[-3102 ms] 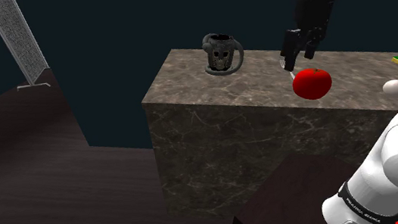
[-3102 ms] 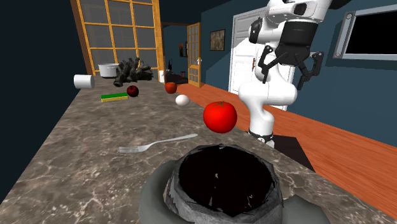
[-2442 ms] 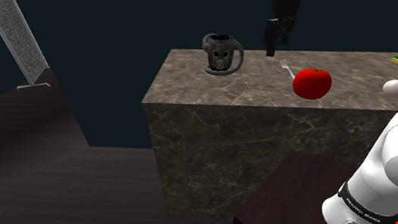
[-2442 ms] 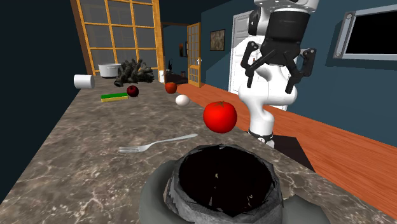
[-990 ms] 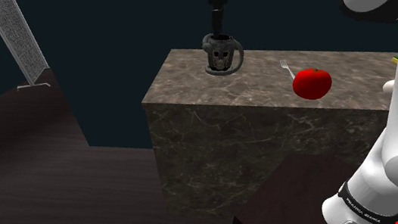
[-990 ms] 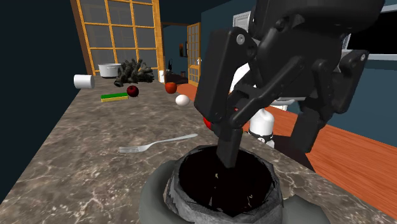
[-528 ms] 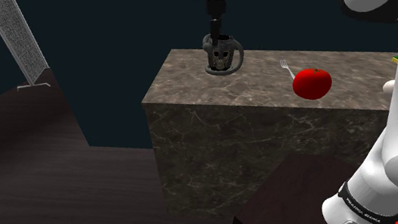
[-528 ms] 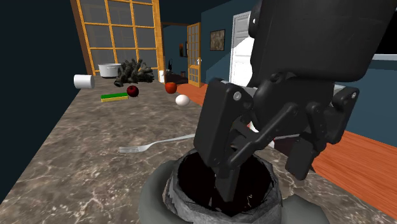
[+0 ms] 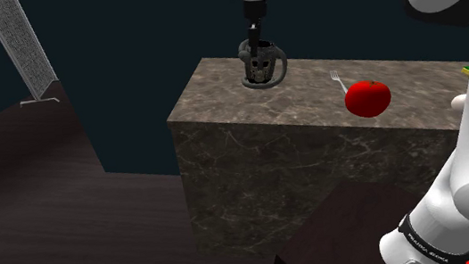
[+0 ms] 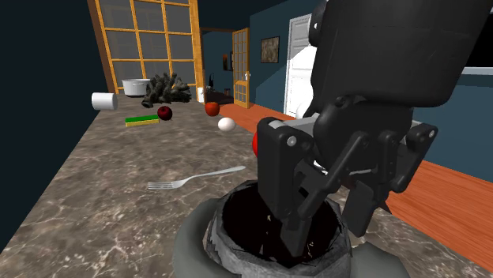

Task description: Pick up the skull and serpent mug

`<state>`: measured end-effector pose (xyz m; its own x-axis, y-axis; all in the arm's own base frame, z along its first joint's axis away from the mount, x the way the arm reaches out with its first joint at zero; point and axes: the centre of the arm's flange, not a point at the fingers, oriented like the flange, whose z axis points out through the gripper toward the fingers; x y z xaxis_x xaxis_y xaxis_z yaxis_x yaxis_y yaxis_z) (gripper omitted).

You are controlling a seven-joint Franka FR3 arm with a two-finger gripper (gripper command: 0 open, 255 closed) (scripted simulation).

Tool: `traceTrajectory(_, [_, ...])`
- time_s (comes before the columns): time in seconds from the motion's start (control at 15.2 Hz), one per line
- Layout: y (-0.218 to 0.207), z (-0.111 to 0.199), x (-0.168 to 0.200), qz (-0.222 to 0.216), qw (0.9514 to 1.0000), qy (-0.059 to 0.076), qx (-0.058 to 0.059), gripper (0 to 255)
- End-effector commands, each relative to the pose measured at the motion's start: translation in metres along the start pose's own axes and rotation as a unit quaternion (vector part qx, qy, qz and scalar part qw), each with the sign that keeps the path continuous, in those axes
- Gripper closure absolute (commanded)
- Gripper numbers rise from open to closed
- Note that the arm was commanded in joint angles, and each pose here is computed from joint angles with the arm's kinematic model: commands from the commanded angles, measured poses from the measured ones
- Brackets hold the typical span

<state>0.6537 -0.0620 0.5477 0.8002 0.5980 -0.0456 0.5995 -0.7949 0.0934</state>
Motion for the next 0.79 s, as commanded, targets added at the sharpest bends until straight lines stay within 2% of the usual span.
traceTrajectory(0.0, [0.000,0.002,0.000,0.000,1.0000,-0.002,0.001,255])
traceTrajectory(0.13, [0.001,0.002,0.001,0.000,1.0000,-0.002,0.001,255])
traceTrajectory(0.73, [0.005,-0.046,-0.002,0.000,1.0000,-0.002,0.001,255])
